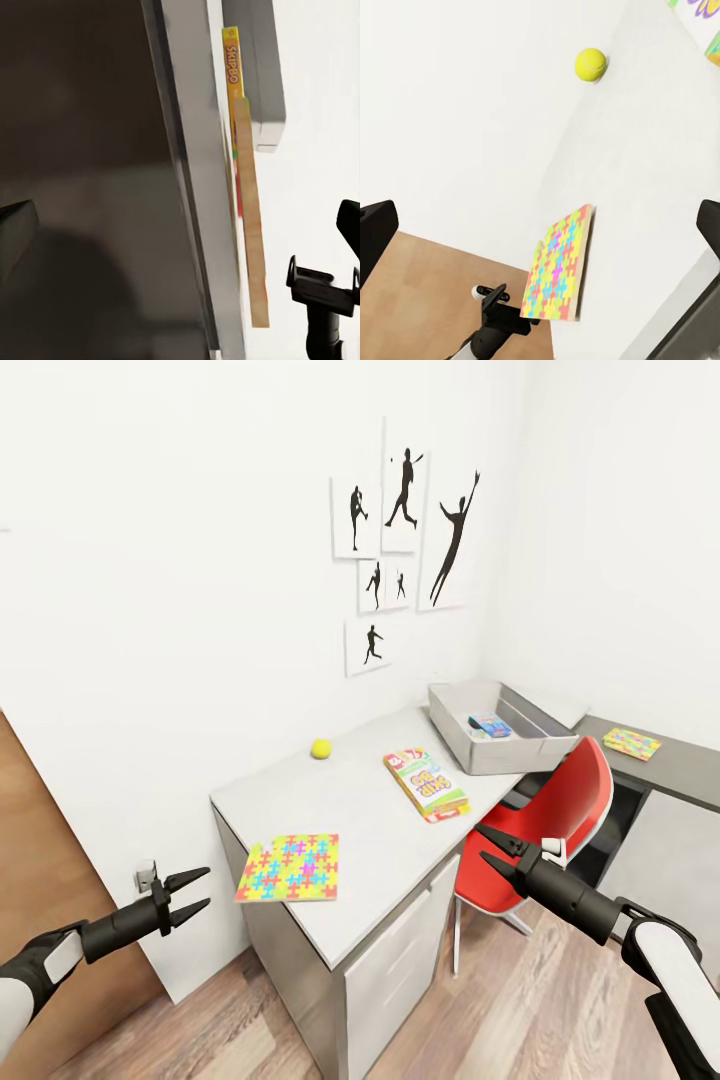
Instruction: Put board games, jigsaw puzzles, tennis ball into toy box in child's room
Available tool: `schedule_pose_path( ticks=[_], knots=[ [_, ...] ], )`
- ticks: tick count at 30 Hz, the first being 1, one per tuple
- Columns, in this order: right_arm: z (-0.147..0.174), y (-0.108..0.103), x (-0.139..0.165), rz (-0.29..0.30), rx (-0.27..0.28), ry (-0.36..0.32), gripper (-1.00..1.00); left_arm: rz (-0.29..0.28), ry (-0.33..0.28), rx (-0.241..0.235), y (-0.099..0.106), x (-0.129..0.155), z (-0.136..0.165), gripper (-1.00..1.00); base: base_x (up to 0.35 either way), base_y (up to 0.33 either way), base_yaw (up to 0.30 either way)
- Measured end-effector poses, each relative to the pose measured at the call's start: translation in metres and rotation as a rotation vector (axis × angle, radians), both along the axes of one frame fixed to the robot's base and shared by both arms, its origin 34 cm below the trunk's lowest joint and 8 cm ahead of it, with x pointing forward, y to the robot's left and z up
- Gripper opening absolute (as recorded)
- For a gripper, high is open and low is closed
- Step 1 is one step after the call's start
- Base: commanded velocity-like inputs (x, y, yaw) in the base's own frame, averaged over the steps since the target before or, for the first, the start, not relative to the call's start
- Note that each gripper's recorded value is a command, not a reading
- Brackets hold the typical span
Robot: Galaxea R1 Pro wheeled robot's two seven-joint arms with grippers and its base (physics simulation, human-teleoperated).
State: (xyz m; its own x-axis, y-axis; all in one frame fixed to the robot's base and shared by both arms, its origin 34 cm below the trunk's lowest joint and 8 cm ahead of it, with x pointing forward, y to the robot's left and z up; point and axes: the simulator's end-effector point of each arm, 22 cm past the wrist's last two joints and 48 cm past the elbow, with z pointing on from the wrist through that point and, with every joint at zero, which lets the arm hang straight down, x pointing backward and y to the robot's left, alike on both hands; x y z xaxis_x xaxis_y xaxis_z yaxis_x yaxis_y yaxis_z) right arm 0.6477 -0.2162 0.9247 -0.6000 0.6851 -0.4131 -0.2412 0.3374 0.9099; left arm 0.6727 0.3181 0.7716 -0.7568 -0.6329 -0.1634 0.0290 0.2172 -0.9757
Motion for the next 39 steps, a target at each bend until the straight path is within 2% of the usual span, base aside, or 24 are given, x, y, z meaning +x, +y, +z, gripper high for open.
schedule_pose_path(
  ticks=[32,39],
  knots=[
    [-0.0013,0.0002,0.0003,-0.001,-0.002,0.003,1.0,-0.003,0.011,0.002,-0.0023,-0.003,-0.005,1.0,0.0,-0.043,0.0],
    [-0.0014,0.0002,0.0003,-0.002,-0.003,0.003,1.0,-0.005,0.016,0.002,-0.0045,-0.0032,-0.0067,1.0,0.0,-0.19,0.0]
  ],
)
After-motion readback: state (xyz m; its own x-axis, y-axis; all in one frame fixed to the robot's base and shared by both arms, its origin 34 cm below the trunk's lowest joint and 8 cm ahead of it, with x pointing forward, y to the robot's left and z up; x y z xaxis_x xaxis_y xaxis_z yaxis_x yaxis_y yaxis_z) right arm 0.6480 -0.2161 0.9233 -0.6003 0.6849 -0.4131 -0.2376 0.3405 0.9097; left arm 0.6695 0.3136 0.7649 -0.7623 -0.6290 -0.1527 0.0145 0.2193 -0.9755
